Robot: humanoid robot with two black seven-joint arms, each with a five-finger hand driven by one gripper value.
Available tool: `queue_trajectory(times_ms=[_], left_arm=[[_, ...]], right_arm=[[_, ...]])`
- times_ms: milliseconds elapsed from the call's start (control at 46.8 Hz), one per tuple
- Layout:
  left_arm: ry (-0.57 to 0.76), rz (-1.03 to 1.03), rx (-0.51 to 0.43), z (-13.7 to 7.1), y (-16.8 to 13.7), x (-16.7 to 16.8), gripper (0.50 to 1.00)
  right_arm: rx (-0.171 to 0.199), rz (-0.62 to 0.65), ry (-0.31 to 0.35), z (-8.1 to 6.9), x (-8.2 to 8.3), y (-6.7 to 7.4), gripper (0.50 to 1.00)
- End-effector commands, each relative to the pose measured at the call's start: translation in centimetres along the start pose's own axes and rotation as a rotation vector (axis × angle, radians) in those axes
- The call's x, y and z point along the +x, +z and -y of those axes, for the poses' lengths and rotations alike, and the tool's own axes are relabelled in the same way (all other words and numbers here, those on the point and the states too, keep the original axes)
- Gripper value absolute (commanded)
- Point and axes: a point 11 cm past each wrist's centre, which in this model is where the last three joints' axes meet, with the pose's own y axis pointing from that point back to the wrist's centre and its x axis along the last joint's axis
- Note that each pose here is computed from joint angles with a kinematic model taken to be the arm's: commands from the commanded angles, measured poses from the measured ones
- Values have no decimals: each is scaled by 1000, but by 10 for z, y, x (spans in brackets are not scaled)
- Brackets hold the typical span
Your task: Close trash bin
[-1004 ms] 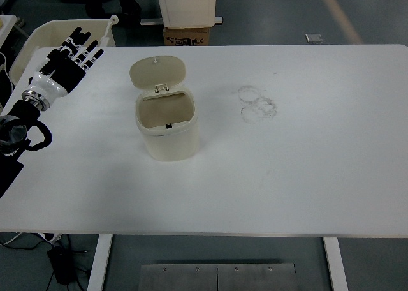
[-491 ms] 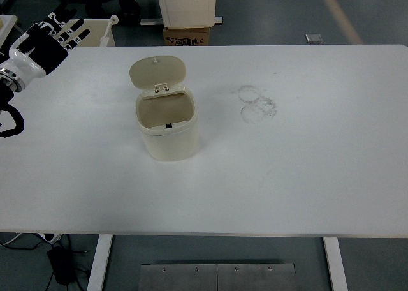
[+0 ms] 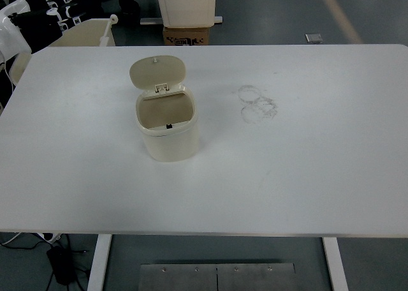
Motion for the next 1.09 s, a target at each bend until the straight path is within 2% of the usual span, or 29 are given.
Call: queue_trajectory(times_ms=[0,192,342,513,620,876,1068], left_arm=[[-23,79,39,0,7,-6,1000],[-59,286,90,5,35,-17,1000],[-116,487,179,10,44,-34,1000],[-160,665,217,16,59,-48,1000],[-199,763,254,19,57,-58,1000],[-281,898,351,37,30,-79,1000],[-324,974,345,44,45,-98,1000]], right_arm=[[0,1,0,0,0,0,993],[0,2,0,0,0,0,993],[0,-1,0,0,0,0,993],[0,-1,0,0,0,0,993],[0,-1,0,0,0,0,993],[0,1,0,0,0,0,993],[0,2,0,0,0,0,993]])
